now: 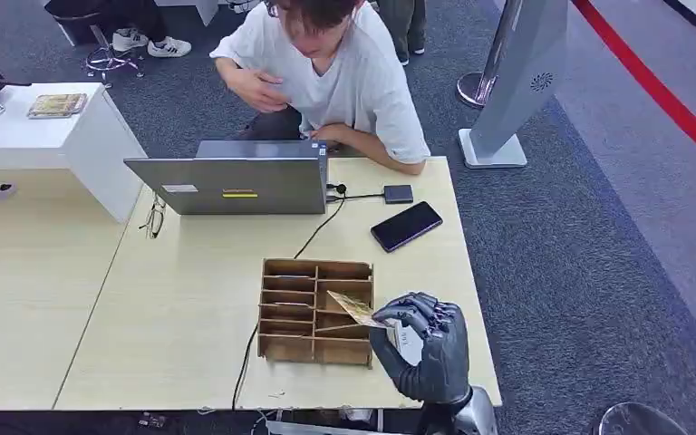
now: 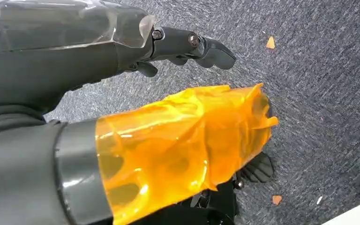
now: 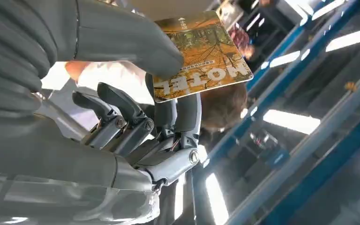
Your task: Pass the card to the sensor for recognition and then transmit it.
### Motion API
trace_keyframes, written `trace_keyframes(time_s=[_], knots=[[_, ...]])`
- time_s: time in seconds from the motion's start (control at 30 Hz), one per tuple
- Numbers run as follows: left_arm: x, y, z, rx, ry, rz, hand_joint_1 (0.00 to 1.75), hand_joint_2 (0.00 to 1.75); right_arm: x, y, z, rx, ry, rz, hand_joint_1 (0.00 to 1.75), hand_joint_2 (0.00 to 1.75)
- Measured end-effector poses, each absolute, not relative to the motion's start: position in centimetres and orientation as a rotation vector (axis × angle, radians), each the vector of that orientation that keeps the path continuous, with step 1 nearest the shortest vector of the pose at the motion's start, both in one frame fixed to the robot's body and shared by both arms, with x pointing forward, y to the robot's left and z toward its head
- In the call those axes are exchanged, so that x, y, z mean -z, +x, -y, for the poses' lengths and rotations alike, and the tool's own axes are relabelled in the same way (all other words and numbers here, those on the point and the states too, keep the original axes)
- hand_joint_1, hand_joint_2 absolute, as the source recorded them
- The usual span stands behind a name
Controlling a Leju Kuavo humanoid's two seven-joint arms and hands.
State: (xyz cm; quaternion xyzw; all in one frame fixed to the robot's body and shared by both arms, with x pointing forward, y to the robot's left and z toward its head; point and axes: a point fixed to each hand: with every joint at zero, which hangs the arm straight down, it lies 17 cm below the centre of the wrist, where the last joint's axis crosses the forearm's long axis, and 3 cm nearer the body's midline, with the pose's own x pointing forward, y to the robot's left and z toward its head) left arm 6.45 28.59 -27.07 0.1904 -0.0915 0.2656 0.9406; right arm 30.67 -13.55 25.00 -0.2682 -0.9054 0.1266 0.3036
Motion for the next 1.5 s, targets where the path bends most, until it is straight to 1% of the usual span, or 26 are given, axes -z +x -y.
trace_keyframes(time_s=[0.37,0.87,1.5], knots=[[27.0,6.5,-28.6,-0.536,0.392,0.187,0.00,0.00,-26.2,30.6,14.6,-0.264,-0.737,2.403,1.75,1.75],[27.0,6.6,-28.6,-0.500,0.391,0.194,0.00,0.00,-27.1,31.2,14.2,-0.252,-0.735,2.428,1.75,1.75],[27.0,7.1,-28.5,-0.427,0.389,0.205,0.00,0.00,-30.1,34.7,10.2,-0.294,-0.724,2.497,1.75,1.75]])
